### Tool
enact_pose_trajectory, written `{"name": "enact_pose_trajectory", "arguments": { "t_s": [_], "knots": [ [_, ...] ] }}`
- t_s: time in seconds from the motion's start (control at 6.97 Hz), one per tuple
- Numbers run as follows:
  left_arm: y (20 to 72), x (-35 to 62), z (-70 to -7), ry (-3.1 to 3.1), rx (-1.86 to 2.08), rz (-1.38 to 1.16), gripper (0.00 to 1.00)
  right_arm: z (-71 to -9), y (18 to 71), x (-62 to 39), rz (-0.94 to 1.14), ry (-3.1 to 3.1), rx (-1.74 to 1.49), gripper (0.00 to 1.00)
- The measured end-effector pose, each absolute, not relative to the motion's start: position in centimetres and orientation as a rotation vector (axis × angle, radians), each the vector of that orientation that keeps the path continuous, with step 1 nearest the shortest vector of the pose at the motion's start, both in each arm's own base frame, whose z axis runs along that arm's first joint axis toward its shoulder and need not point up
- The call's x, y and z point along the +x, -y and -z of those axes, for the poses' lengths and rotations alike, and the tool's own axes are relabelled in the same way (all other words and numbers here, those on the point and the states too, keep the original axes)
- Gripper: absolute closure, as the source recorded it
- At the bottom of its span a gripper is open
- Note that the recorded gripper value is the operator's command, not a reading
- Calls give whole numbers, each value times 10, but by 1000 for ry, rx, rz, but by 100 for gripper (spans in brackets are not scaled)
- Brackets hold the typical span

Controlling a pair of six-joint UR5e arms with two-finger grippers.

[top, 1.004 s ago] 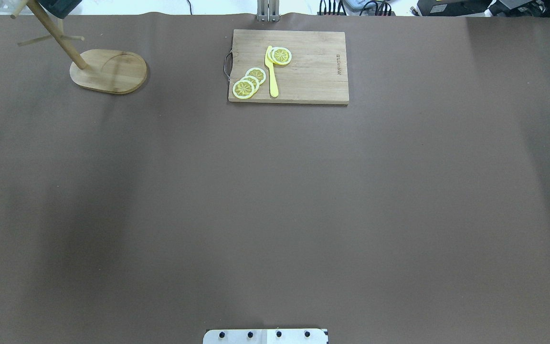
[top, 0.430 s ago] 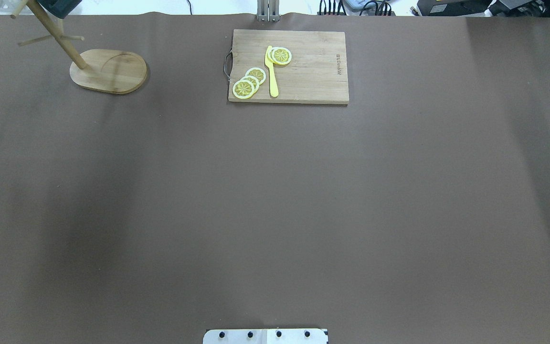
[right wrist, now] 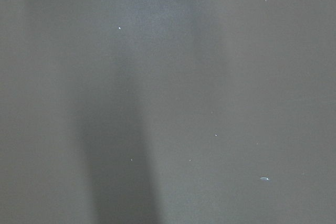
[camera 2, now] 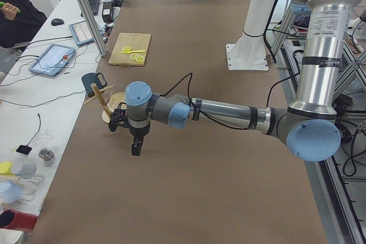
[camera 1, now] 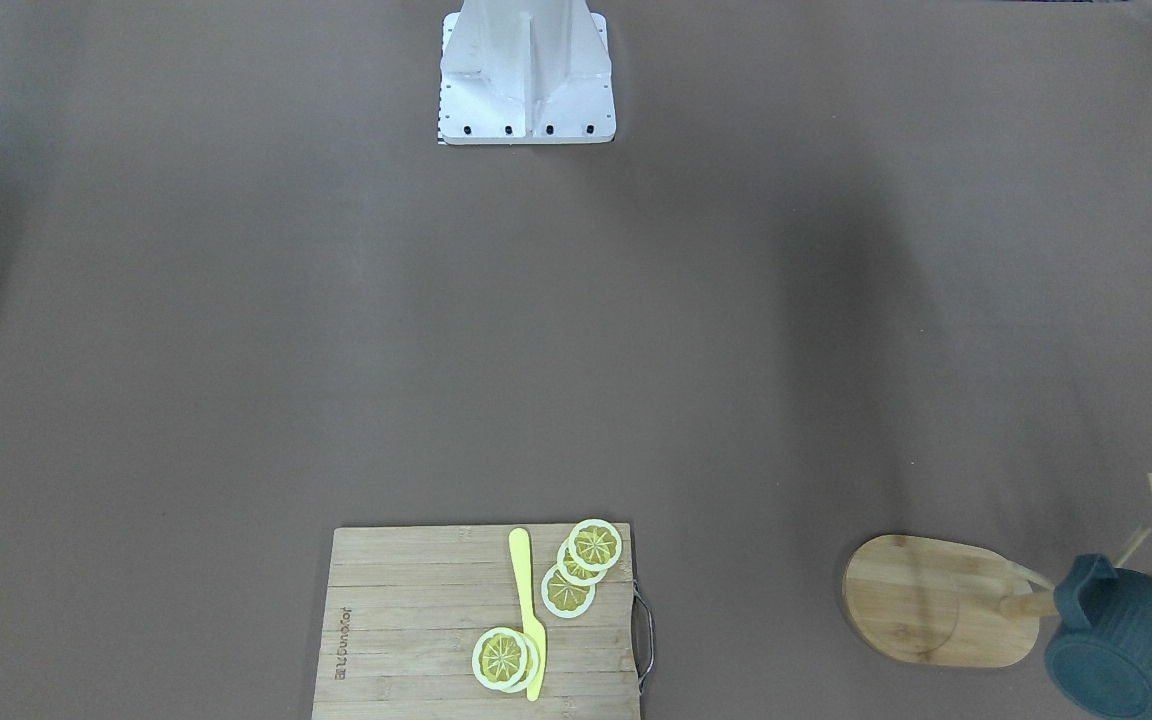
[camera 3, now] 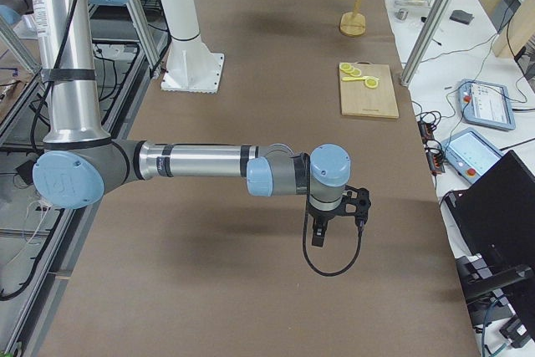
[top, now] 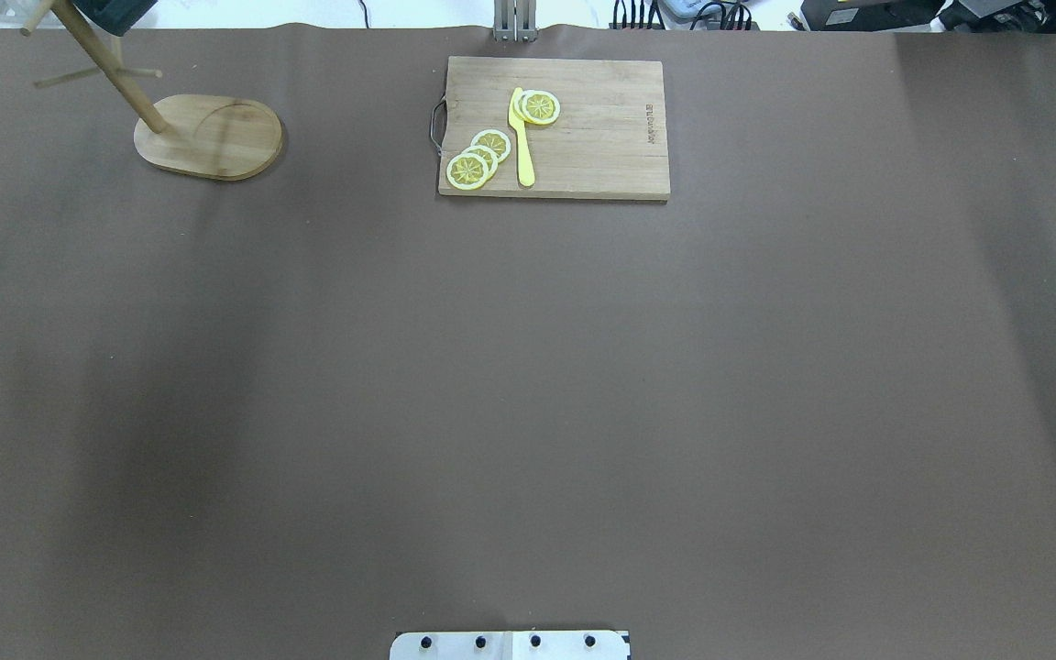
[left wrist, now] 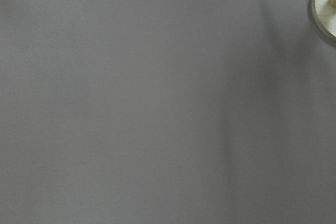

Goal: Hang cup on storage rack

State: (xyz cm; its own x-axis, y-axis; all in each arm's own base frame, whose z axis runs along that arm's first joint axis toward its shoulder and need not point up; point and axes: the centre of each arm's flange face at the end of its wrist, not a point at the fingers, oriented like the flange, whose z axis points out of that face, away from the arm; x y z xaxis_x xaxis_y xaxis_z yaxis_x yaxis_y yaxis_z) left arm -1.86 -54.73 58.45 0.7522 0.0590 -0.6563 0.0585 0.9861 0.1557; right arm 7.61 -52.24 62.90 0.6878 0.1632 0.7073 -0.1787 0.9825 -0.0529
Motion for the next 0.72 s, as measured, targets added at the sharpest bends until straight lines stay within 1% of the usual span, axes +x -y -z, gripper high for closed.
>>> {"name": "enact_pose_trajectory", "arguments": {
  "t_s": [0.72],
  "knots": [
    [558, -17, -585, -728, 163, 1, 1, -627, 523, 76, -190, 789, 24, 0]
  ]
}}
